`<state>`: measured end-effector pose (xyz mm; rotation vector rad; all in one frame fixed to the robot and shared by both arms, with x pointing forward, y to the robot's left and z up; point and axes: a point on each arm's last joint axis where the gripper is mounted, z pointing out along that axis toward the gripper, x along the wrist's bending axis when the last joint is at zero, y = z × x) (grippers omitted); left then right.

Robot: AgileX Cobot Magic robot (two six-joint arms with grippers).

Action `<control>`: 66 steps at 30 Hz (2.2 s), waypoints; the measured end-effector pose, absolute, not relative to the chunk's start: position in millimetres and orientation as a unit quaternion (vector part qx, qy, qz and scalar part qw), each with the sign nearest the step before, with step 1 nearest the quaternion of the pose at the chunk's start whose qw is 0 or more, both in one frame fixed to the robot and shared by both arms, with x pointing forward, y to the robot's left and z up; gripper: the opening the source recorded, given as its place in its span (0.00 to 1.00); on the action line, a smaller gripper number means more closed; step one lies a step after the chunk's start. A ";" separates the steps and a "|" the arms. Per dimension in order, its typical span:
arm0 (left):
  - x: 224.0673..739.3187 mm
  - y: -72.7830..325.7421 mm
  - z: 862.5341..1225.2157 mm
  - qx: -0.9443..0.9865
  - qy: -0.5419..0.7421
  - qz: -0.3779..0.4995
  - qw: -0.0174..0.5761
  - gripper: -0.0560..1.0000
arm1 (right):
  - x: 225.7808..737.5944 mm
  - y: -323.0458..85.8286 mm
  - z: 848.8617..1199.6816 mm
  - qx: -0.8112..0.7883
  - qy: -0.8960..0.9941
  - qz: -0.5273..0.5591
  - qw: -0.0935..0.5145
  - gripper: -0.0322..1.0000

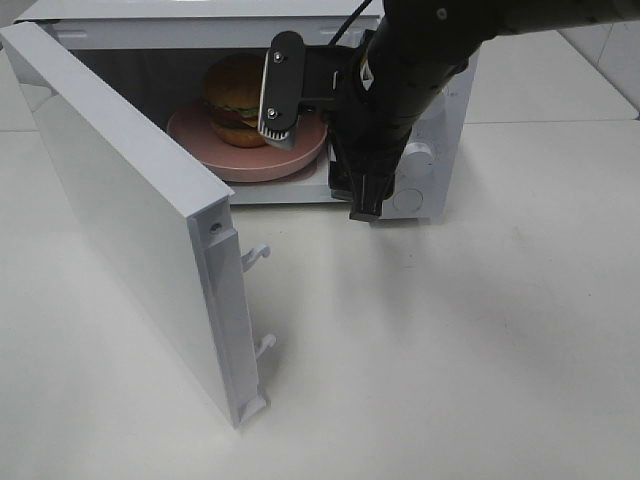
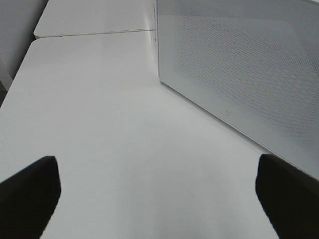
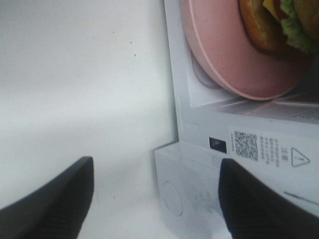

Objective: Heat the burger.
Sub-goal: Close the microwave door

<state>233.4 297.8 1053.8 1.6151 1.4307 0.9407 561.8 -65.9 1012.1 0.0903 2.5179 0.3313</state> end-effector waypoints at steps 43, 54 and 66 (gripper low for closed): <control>233.4 297.8 1053.8 0.634 0.561 0.369 0.384 0.99 | 429.2 -236.6 1106.8 0.559 0.803 0.129 0.163 0.77; 233.4 297.8 1053.8 0.634 0.561 0.369 0.384 0.99 | 343.8 -270.0 1104.8 0.553 0.782 0.198 0.209 0.77; 233.4 297.8 1053.8 0.634 0.561 0.369 0.384 0.99 | 276.1 -298.8 1085.3 0.558 0.714 0.302 0.296 0.77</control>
